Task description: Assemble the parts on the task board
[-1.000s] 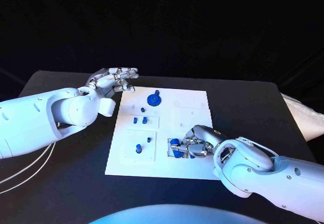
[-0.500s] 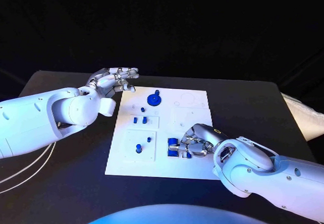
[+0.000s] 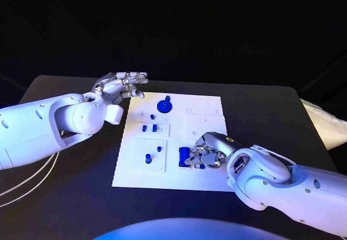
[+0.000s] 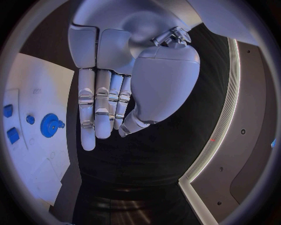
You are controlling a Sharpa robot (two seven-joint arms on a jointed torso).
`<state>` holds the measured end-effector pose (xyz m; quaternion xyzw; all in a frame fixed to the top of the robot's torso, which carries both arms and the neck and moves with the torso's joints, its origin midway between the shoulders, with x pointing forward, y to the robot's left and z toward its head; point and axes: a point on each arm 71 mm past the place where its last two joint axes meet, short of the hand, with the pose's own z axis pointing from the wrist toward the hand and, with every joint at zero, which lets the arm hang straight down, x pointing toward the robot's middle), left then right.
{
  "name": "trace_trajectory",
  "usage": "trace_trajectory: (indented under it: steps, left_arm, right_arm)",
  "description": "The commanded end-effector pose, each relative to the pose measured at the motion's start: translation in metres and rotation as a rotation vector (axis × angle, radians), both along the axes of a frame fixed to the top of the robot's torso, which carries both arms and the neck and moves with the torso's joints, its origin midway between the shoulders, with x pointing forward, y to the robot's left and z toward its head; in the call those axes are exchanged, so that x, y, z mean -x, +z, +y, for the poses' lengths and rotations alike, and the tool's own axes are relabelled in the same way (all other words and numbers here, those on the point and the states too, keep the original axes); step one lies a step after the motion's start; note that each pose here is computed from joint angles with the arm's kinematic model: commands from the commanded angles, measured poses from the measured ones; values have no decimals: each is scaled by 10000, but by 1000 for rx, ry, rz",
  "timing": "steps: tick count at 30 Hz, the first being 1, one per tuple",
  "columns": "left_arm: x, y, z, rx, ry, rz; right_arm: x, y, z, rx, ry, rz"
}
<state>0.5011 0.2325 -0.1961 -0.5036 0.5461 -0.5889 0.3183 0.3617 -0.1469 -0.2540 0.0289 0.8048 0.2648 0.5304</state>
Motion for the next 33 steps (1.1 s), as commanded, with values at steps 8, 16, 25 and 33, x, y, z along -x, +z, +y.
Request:
trace_trajectory:
  steps: [8,16,25,33]
  left_arm:
    - [5,9,-24,8,-20,-7]
    - [9,9,-21,8,-20,-6]
    - [15,10,7,5,-14,-5]
    - [16,10,-2,6,-18,-5]
  right_arm:
    - [-22,-5,-28,42,-11,-43]
    - [-6,24,-88,14,-18,-52]
    - [36,101,-384,42,-62,-34]
    - [12,31,-445,103,-73,16]
